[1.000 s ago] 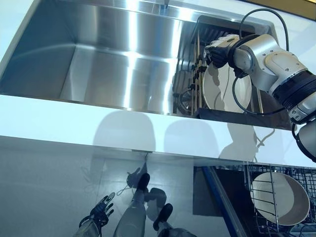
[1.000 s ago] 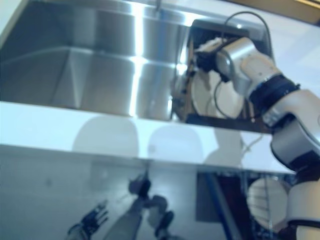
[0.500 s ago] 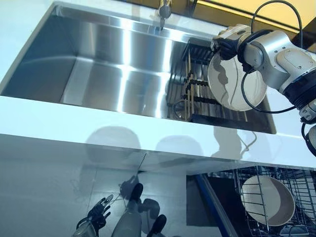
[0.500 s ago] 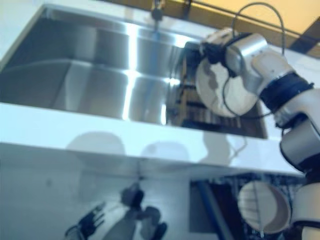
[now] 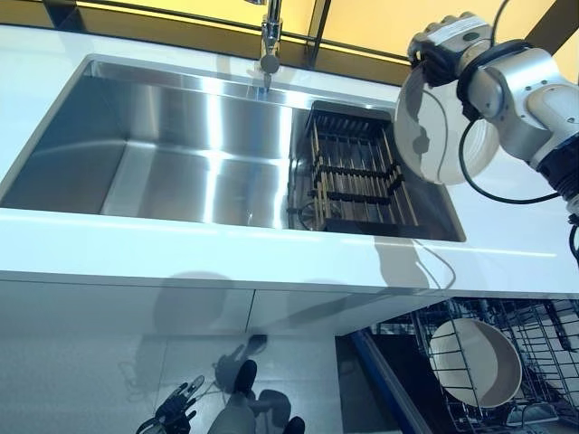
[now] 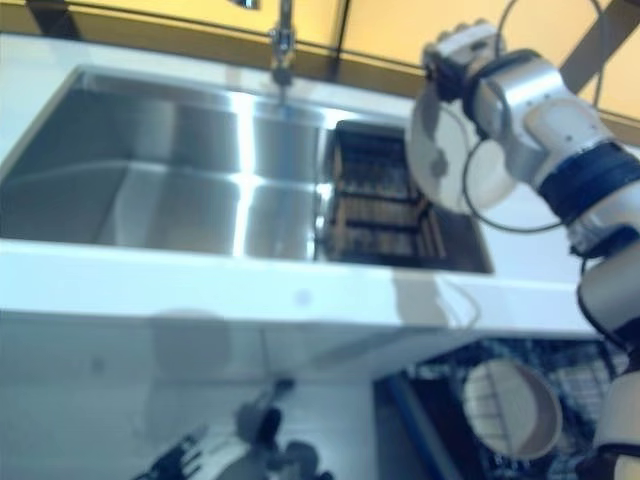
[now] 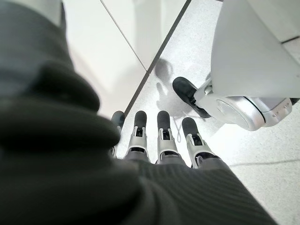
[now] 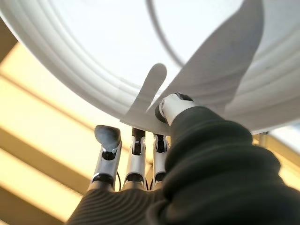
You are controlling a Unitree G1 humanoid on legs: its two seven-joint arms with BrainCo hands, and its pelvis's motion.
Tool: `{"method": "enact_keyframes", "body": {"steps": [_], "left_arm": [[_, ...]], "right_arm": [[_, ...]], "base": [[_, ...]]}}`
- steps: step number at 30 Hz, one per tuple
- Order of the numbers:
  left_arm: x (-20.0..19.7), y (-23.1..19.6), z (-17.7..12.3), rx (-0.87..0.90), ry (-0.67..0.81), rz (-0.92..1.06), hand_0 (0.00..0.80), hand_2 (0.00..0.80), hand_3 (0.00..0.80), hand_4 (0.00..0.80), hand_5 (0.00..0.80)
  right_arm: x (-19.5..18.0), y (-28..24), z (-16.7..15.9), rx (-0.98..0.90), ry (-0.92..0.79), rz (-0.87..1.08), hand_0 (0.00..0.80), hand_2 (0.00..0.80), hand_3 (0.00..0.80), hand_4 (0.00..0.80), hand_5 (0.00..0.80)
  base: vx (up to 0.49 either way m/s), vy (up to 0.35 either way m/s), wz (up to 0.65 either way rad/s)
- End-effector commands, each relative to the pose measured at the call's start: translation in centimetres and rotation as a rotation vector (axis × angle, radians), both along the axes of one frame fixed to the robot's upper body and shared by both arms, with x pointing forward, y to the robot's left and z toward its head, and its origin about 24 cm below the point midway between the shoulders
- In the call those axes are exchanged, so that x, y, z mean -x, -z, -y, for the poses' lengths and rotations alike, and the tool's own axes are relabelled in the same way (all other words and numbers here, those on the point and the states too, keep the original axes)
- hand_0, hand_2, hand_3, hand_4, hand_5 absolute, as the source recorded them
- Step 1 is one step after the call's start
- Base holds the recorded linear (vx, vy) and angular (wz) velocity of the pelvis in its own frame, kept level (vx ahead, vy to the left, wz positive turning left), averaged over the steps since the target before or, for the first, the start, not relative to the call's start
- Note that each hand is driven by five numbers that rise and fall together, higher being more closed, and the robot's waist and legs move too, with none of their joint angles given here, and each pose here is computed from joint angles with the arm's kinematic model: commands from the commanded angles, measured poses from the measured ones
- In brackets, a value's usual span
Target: Take plates into dishwasher
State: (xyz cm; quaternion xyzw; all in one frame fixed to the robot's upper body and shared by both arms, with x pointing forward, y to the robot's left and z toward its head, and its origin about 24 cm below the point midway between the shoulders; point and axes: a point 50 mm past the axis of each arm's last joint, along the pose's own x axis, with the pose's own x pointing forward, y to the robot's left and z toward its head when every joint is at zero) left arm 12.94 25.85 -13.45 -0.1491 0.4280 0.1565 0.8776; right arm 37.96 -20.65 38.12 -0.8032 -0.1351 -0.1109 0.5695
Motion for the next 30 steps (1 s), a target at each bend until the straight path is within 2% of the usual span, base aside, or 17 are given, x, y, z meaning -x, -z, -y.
{"method": "enact_keyframes", "body": {"steps": [1, 4, 7, 11, 16, 23, 26, 30], "left_arm": [[0.7, 0.3, -0.1, -0.029, 0.052, -0.017, 0.000, 0.000, 0.000, 0.000, 0.000], [0.8, 0.4, 0.2, -0.015, 0.062, -0.025, 0.000, 0.000, 0.000, 0.000, 0.000], [0.8, 0.5, 0.5, -0.008, 0.070, -0.027, 0.000, 0.000, 0.000, 0.000, 0.000], [0.7, 0.7, 1.0, 0.009, 0.083, -0.036, 0.000, 0.000, 0.000, 0.000, 0.000], [0.6, 1.0, 2.0, 0.042, 0.104, -0.048, 0.000, 0.000, 0.000, 0.000, 0.000], [0.3, 1.1, 2.6, 0.069, 0.142, -0.050, 0.000, 0.000, 0.000, 0.000, 0.000], [0.1, 1.1, 2.8, 0.076, 0.156, -0.048, 0.000, 0.000, 0.000, 0.000, 0.000], [-0.2, 1.1, 3.1, 0.086, 0.165, -0.037, 0.000, 0.000, 0.000, 0.000, 0.000]], "right_arm": [[3.0, -6.2, 3.2, -0.128, 0.118, 0.313, 0.800, 0.800, 0.800, 0.800, 0.800], [4.1, -6.4, 6.4, -0.294, 0.207, 0.457, 0.800, 0.800, 0.800, 0.800, 0.800], [5.1, -6.6, 8.2, -0.270, 0.280, 0.580, 0.800, 0.800, 0.800, 0.800, 0.800], [7.2, -6.6, 10.9, -0.348, 0.290, 0.793, 0.800, 0.800, 0.800, 0.800, 0.800], [8.1, -3.6, 13.5, -0.329, 0.332, 0.896, 0.800, 0.800, 0.800, 0.800, 0.800], [8.9, 3.3, 18.7, -0.493, 0.500, 0.819, 0.800, 0.800, 0.800, 0.800, 0.800], [9.0, 5.6, 19.8, -0.536, 0.540, 0.758, 0.800, 0.800, 0.800, 0.800, 0.800], [9.0, 10.3, 21.6, -0.765, 0.622, 0.618, 0.800, 0.800, 0.800, 0.800, 0.800]], "base": [[-0.020, 0.026, -0.18], [-0.016, 0.033, -0.24], [-0.012, 0.023, -0.27], [0.004, 0.022, -0.29], [0.007, 0.020, -0.28], [0.000, 0.001, -0.22], [0.007, -0.002, -0.17], [0.013, 0.001, -0.18]]}}
